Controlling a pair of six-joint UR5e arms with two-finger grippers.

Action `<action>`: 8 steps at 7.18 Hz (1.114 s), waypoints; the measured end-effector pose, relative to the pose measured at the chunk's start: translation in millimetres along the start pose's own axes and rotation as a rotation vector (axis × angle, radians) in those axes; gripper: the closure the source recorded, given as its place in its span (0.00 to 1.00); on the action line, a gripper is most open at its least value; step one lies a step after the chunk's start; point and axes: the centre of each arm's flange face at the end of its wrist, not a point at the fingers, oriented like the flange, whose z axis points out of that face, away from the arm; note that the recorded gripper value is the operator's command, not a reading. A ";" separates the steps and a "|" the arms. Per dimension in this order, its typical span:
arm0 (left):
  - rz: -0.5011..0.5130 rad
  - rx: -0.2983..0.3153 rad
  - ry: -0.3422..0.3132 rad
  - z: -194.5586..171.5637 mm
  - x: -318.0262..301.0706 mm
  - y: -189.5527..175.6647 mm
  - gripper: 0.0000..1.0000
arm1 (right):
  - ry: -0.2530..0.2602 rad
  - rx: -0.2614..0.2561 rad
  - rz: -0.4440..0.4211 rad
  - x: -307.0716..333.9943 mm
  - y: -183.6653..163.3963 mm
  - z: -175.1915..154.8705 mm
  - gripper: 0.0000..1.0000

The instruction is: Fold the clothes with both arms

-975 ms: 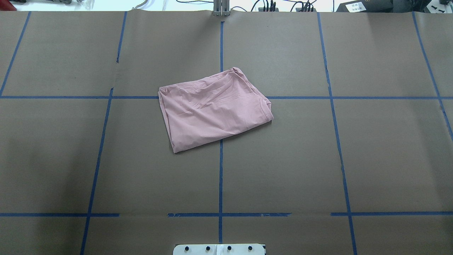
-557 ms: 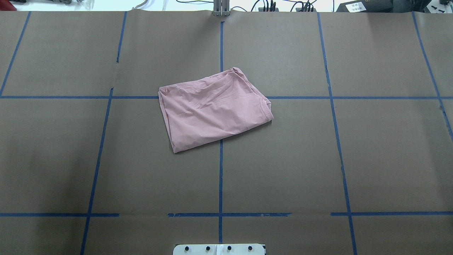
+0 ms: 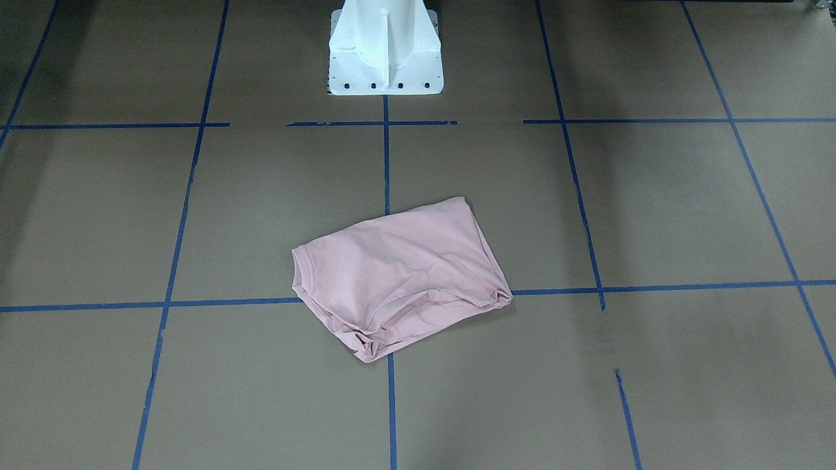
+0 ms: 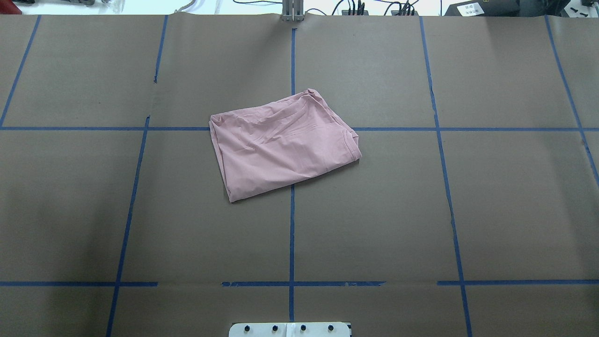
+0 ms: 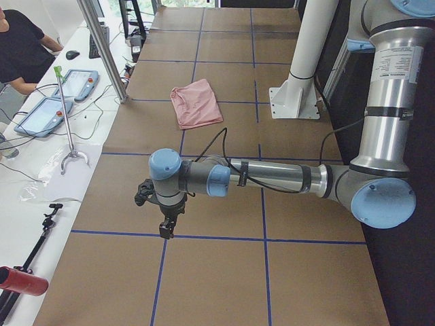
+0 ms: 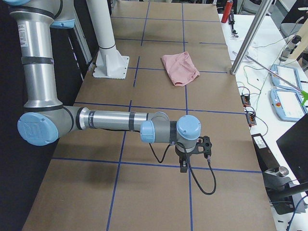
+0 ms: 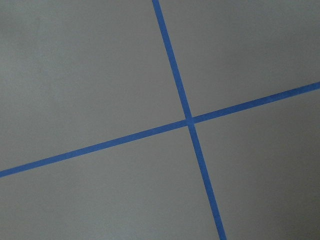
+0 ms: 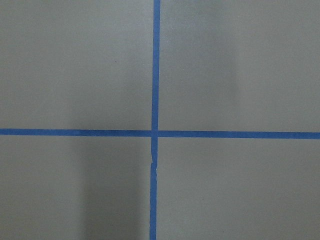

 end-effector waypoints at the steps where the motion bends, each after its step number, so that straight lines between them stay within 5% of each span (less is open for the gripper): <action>1: -0.053 -0.002 0.003 1.1 -0.6 0.8 0.00 | 0.000 -0.002 0.000 -0.7 0.0 1.2 0.00; 3: -0.152 -0.008 0.028 5.3 -1.3 2.7 0.00 | 0.000 -0.004 0.000 -0.8 0.3 2.0 0.00; 8: -0.179 -0.009 0.040 7.7 -2.0 3.5 0.00 | -0.001 -0.004 0.002 -0.9 0.7 2.3 0.00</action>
